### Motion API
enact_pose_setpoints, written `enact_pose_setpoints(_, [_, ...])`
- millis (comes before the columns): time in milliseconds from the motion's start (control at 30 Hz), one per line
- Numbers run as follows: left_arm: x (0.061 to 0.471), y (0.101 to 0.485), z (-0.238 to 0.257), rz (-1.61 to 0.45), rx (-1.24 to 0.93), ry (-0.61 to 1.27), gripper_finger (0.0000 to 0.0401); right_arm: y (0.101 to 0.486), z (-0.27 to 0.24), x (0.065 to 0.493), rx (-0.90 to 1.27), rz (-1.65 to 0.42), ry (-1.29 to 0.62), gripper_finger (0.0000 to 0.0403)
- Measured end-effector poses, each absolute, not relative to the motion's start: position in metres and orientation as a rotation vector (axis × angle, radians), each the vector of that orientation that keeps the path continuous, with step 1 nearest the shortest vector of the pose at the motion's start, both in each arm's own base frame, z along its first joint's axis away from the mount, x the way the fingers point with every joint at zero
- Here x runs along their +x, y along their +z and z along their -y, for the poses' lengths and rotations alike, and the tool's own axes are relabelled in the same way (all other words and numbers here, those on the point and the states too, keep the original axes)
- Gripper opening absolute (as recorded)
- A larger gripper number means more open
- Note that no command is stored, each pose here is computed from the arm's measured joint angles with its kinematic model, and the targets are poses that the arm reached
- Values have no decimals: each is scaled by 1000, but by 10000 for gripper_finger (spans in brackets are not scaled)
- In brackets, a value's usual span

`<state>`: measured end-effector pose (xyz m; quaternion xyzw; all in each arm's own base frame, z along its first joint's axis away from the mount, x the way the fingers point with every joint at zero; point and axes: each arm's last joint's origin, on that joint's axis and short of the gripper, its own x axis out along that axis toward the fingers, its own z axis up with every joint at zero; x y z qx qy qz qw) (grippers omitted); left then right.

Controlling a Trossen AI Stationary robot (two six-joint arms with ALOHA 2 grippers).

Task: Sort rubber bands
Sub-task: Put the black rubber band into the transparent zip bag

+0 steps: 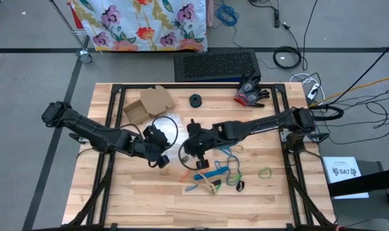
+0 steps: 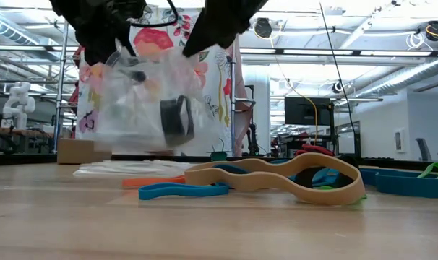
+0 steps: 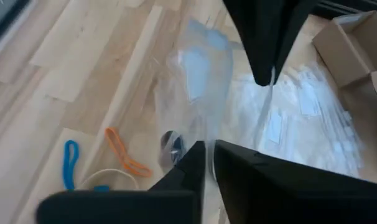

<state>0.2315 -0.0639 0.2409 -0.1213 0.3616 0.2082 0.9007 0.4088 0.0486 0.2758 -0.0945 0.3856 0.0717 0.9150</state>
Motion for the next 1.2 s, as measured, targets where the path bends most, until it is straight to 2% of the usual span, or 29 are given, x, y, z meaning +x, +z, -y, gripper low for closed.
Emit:
enact_pose_setpoints(233, [231, 240, 64, -755, -251, 434, 0, 287, -46, 399, -150, -804, 121, 113])
enact_pose_setpoints(367, [231, 240, 64, -756, -254, 429, 0, 277, -45, 385, -80, -993, 86, 153])
enact_pose_setpoints(467, [231, 240, 65, -755, -257, 426, 0, 269, -47, 374, -6, -1130, 38, 167])
enact_pose_setpoints(667, [230, 240, 69, -758, -253, 407, 0, 248, -79, 355, -41, -1218, -32, 159])
enact_pose_setpoints(867, [227, 240, 77, -761, -242, 370, 0, 222, -116, 311, -115, -1259, -130, 136])
enact_pose_setpoints(1000, [226, 240, 82, -758, -258, 363, 0, 210, -132, 271, -10, -1236, -198, 121])
enact_pose_setpoints(1200, [226, 241, 83, -748, -280, 373, 0, 184, -142, 222, 291, -1208, -260, 108])
